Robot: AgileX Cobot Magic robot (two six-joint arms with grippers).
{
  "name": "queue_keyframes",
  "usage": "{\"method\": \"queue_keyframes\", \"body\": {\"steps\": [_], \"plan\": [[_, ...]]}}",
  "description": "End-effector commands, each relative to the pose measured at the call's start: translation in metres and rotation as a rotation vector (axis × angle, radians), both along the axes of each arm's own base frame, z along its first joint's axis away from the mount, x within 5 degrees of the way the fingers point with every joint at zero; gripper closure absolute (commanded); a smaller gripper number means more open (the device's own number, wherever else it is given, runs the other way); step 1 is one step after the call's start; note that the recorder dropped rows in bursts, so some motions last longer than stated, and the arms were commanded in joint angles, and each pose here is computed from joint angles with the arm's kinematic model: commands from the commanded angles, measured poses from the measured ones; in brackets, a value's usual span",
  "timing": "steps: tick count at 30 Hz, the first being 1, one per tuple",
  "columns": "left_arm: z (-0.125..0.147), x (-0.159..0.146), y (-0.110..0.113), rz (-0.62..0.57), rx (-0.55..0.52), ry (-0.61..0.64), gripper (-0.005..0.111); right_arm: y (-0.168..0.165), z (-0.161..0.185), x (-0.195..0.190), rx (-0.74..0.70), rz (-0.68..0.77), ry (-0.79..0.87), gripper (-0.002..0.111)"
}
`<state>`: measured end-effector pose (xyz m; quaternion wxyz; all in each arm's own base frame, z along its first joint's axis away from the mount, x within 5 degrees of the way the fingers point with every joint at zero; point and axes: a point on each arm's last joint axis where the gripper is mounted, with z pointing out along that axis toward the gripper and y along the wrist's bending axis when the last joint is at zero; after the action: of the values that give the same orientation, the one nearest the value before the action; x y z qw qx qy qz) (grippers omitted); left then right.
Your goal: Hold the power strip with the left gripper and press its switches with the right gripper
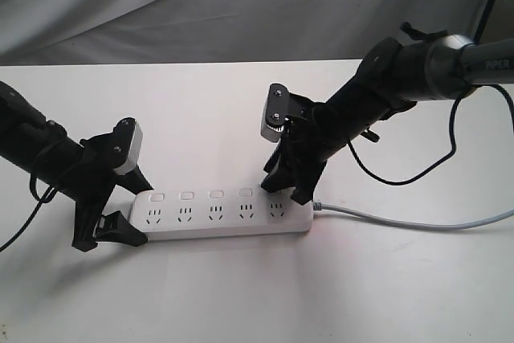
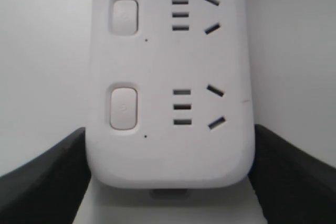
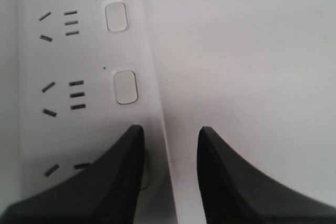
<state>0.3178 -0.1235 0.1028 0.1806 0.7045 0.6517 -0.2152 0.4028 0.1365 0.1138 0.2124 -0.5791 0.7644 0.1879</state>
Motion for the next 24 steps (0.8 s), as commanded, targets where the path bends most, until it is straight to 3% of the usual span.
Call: {"method": "queue_keyframes", "body": {"steps": [1,8,19,24], "plan": [[0.001,0.000,-0.001,0.000,0.004,-0.005,0.035,-0.014,-0.033,-0.007,-0.118,0.090,0.050,0.075],[0.001,0.000,-0.001,0.000,0.004,-0.005,0.035,-0.012,-0.035,-0.007,-0.092,0.067,0.065,0.075],[0.001,0.000,-0.001,0.000,0.004,-0.005,0.035,-0.006,0.027,-0.004,-0.003,0.010,-0.061,0.075],[0.001,0.000,-0.001,0.000,0.004,-0.005,0.035,-0.006,0.037,-0.005,0.002,0.013,-0.080,0.077]]}}
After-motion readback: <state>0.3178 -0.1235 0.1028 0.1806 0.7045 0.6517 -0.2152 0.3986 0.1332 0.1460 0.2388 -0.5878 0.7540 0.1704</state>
